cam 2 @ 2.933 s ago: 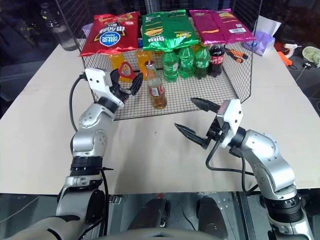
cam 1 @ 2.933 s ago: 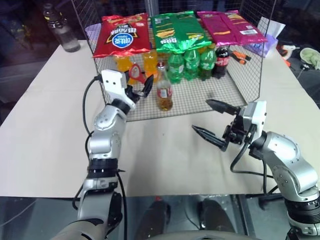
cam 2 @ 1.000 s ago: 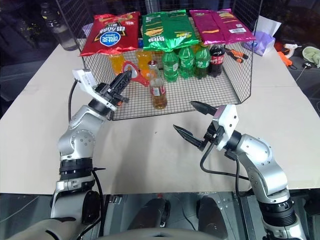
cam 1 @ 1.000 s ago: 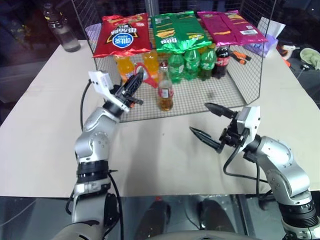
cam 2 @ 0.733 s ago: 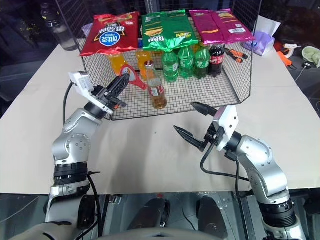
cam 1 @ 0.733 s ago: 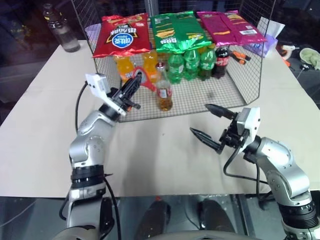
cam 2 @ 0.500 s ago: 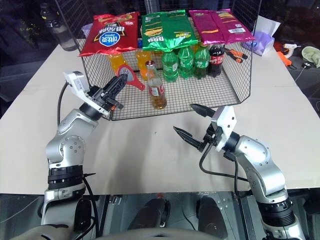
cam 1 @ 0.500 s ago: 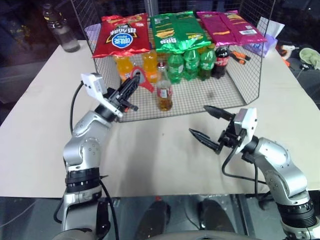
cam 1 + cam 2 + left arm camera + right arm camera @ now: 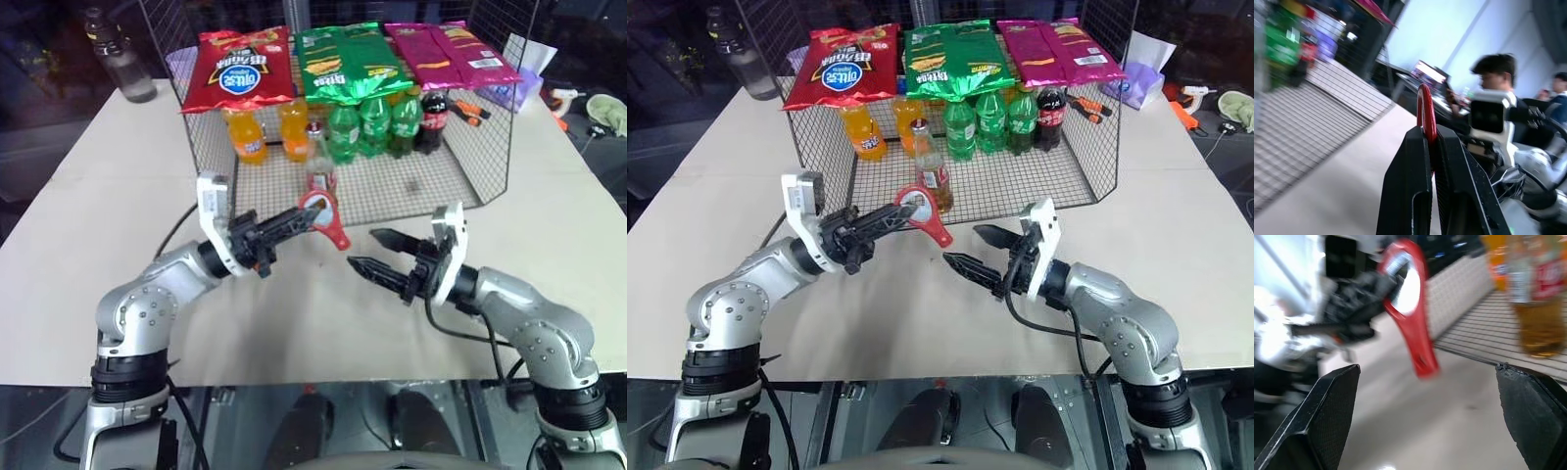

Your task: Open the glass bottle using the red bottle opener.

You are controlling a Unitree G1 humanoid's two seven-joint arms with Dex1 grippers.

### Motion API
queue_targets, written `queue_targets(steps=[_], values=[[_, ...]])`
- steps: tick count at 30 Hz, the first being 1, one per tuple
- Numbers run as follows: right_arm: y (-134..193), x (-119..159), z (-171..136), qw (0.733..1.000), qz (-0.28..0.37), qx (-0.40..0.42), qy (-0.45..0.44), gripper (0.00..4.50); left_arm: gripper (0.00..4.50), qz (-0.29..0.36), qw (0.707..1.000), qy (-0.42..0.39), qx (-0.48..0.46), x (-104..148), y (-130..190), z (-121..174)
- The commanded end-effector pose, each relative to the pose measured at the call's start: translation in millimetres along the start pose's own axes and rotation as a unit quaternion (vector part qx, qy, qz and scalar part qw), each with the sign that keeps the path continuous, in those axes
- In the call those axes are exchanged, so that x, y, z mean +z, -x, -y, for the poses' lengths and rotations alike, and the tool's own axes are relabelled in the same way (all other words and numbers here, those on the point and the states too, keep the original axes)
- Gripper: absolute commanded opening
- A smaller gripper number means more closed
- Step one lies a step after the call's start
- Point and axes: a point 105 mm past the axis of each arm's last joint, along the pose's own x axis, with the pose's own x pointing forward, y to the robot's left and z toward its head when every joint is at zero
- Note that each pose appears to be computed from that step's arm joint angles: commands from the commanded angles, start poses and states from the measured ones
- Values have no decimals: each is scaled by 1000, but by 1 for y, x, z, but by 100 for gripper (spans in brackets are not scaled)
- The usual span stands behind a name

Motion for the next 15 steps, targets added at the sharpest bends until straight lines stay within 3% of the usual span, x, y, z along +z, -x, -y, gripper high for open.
queue_targets(steps=[1,15], values=[[-5,5,-18,999,-12,51,11,450,9,-12,999,-3,-43,-1,-9,14],[-7,-11,-18,993,-79,85,18,450,9,-23,998,-4,-52,-6,-13,15]])
